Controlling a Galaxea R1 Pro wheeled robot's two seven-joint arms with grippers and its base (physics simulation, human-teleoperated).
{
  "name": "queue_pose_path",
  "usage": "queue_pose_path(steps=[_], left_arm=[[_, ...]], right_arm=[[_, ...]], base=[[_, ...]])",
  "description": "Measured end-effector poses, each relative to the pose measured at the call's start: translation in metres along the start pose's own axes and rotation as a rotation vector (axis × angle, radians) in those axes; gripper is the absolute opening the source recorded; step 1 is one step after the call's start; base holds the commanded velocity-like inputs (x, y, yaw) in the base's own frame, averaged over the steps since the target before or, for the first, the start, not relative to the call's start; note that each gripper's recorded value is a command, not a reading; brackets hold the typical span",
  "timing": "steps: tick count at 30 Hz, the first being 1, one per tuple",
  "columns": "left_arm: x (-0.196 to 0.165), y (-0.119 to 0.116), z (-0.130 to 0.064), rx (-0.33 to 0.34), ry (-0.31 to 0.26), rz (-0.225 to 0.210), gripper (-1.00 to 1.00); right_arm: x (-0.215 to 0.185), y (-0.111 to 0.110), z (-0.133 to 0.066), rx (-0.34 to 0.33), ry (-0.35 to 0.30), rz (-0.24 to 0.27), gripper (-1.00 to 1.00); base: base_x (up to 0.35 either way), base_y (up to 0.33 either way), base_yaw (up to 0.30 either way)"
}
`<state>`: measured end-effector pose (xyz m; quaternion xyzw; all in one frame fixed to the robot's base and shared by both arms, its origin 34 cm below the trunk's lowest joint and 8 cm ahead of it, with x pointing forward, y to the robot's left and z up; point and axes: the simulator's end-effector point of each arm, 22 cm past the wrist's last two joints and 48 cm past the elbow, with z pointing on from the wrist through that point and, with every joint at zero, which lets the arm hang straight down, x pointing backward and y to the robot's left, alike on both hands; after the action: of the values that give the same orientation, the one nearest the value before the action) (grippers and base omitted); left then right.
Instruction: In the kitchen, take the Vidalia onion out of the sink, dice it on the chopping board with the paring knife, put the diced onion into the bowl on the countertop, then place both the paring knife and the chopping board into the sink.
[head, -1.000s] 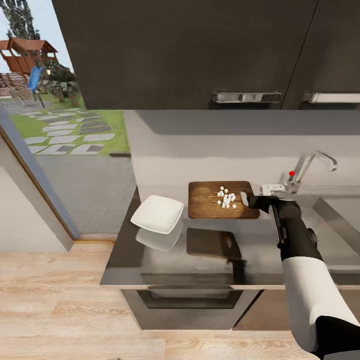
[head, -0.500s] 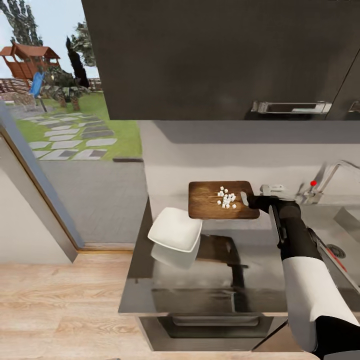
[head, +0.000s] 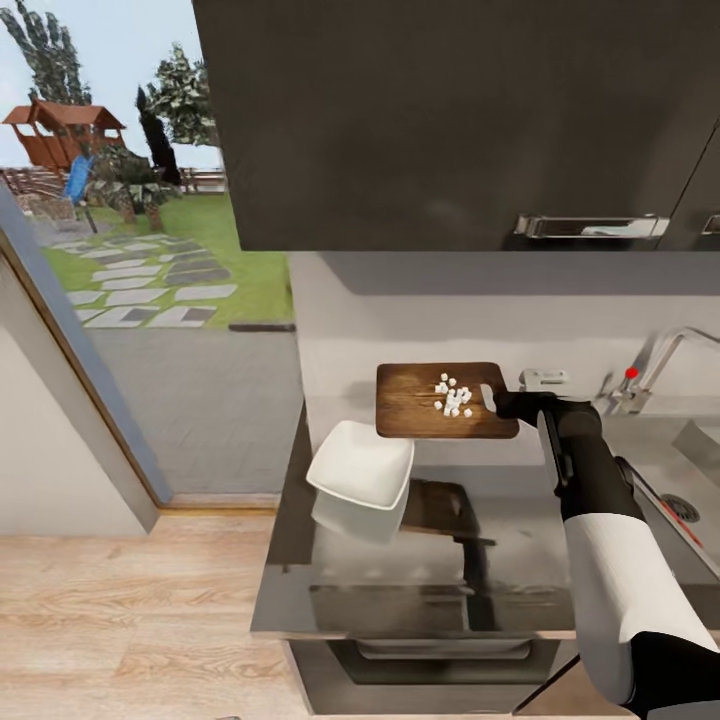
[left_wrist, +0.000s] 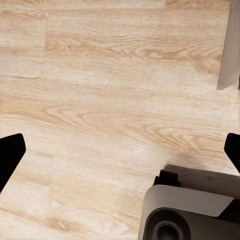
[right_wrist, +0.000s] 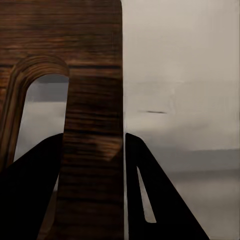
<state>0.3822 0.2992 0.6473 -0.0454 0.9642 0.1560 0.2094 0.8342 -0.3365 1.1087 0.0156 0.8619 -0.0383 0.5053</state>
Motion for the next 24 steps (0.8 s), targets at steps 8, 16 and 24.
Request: queue_pose_path(steps=[8, 16, 24], left_arm=[[-0.003, 0.000, -0.001, 0.000, -0.006, -0.002, 1.00], [-0.003, 0.000, -0.001, 0.000, -0.006, -0.002, 1.00], [-0.003, 0.000, -0.001, 0.002, -0.006, -0.002, 1.00]], right_arm=[[0.000, 0.000, -0.002, 0.002, 0.005, -0.002, -1.00], [0.015, -0.007, 0.004, 0.027, 0.045, -0.038, -1.00], [0.016, -0.012, 0.003, 0.049, 0.051, -0.065, -1.00]], base=[[0.000, 0.077, 0.000], [0.000, 0.003, 0.000], [0.000, 0.000, 0.000]])
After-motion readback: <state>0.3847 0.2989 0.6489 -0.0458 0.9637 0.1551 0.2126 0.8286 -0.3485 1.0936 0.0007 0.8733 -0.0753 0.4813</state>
